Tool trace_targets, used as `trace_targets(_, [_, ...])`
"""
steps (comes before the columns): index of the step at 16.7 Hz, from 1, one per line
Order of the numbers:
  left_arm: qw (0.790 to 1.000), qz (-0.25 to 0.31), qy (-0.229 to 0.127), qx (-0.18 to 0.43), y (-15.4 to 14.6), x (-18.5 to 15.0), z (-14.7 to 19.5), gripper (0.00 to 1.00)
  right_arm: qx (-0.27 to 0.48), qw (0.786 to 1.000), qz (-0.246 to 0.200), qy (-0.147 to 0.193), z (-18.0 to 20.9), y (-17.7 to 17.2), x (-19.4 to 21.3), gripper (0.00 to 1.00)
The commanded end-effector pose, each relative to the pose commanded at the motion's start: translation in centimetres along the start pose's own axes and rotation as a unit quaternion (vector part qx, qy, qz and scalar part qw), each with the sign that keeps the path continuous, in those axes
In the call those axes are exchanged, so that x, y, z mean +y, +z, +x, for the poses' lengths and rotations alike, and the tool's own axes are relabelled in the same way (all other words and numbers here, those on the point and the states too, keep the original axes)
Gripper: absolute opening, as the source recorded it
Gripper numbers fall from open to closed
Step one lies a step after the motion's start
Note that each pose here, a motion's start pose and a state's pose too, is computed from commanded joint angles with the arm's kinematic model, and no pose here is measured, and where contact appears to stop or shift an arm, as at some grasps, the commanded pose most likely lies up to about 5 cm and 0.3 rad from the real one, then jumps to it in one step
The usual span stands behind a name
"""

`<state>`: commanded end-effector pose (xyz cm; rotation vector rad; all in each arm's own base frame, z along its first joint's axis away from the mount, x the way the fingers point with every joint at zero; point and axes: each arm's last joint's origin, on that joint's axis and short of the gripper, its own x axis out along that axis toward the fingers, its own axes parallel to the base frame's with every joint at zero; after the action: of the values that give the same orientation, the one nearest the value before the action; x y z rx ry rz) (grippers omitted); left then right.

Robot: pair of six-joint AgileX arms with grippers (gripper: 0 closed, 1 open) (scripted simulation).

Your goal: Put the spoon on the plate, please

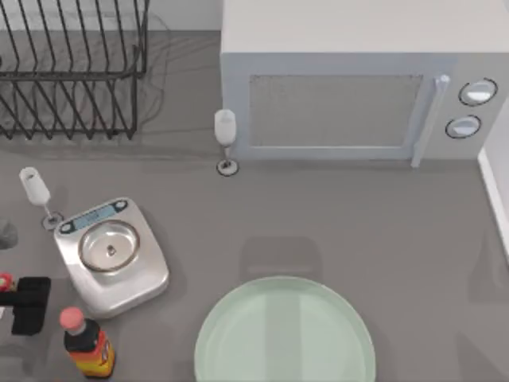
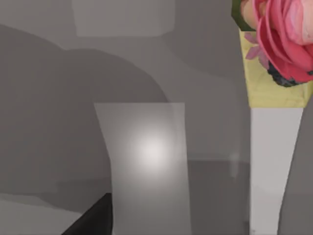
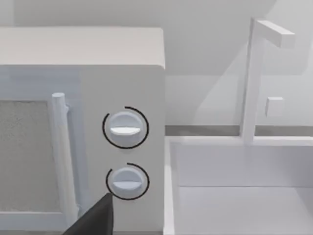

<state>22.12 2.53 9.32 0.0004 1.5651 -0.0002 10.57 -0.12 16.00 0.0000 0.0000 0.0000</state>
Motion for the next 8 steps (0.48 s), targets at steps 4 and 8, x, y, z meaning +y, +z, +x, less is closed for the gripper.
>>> trace_targets(4, [1.000,0.000,0.000,0.000,-0.04,0.00,0.11,1.00,0.000,1.000,0.000,0.000,0.00,0.00,0.00,1.00])
trace_targets(8, [1.000,0.000,0.000,0.000,-0.04,0.00,0.11,0.70,0.000,1.000,0.000,0.000,0.00,0.00,0.00,1.00])
